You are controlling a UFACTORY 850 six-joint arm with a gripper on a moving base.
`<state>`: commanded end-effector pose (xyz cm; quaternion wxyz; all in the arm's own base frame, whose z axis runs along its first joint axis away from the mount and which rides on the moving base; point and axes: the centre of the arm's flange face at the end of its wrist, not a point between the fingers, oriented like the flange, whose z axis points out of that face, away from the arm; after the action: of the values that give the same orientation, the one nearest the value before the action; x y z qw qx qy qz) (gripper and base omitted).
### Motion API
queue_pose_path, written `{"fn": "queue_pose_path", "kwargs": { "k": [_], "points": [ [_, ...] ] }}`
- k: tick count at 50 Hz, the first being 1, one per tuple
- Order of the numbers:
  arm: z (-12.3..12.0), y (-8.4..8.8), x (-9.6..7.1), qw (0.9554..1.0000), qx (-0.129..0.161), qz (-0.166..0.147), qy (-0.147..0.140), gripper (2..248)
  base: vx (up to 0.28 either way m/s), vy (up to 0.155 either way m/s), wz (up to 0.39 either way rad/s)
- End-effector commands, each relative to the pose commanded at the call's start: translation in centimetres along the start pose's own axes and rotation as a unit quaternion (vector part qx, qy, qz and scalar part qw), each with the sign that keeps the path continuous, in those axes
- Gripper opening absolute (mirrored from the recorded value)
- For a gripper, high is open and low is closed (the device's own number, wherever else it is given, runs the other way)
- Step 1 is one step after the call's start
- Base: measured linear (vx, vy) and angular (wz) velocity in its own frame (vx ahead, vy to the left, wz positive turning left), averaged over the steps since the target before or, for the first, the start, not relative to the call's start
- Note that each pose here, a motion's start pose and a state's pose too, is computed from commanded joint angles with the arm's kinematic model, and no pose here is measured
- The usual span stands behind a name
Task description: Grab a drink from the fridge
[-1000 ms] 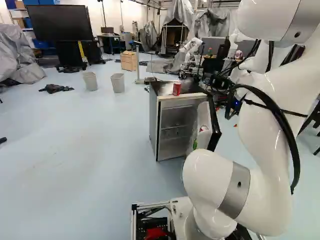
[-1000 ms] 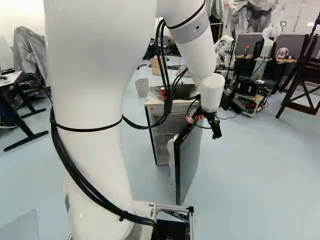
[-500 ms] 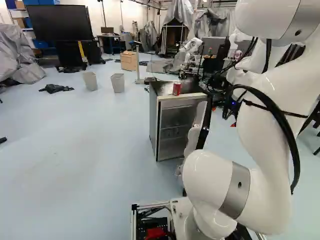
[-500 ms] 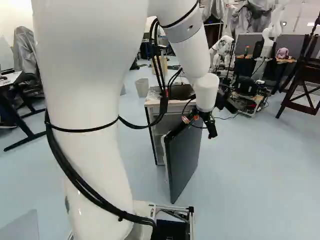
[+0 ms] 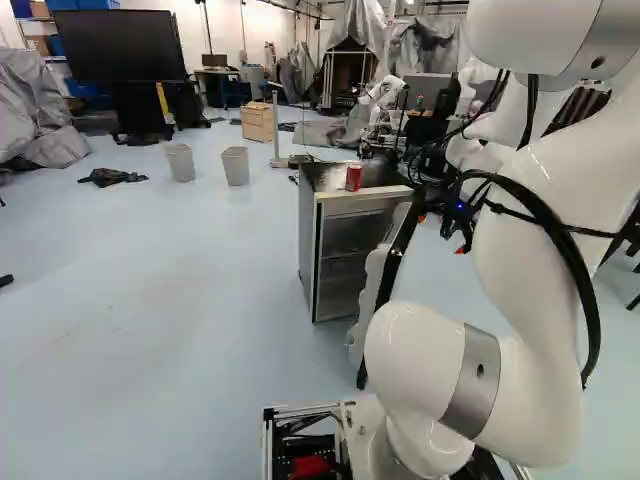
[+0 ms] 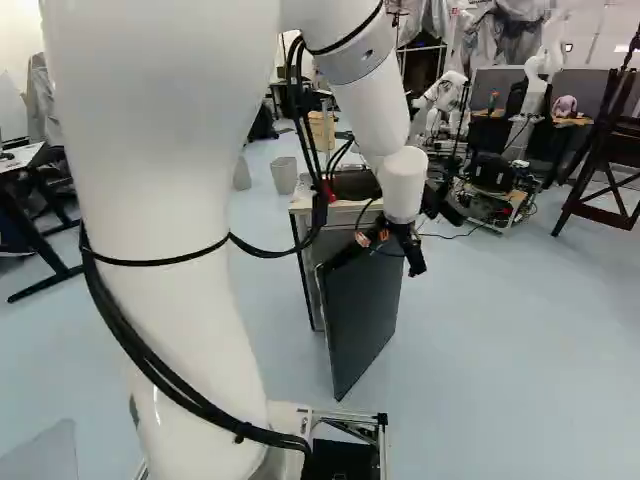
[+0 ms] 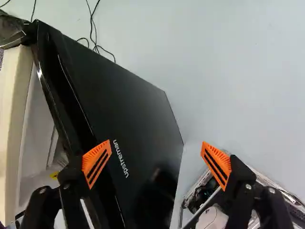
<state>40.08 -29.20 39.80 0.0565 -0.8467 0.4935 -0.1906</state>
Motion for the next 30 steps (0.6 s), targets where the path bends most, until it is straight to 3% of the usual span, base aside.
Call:
{"fn": "queue_pose_path", "kwargs": {
  "k": [30],
  "points": [
    [-0.2, -1.5, -2.1, 0.9997, 0.005, -0.021, -0.009, 247, 0.000, 0.000, 0.000]
  ]
}}
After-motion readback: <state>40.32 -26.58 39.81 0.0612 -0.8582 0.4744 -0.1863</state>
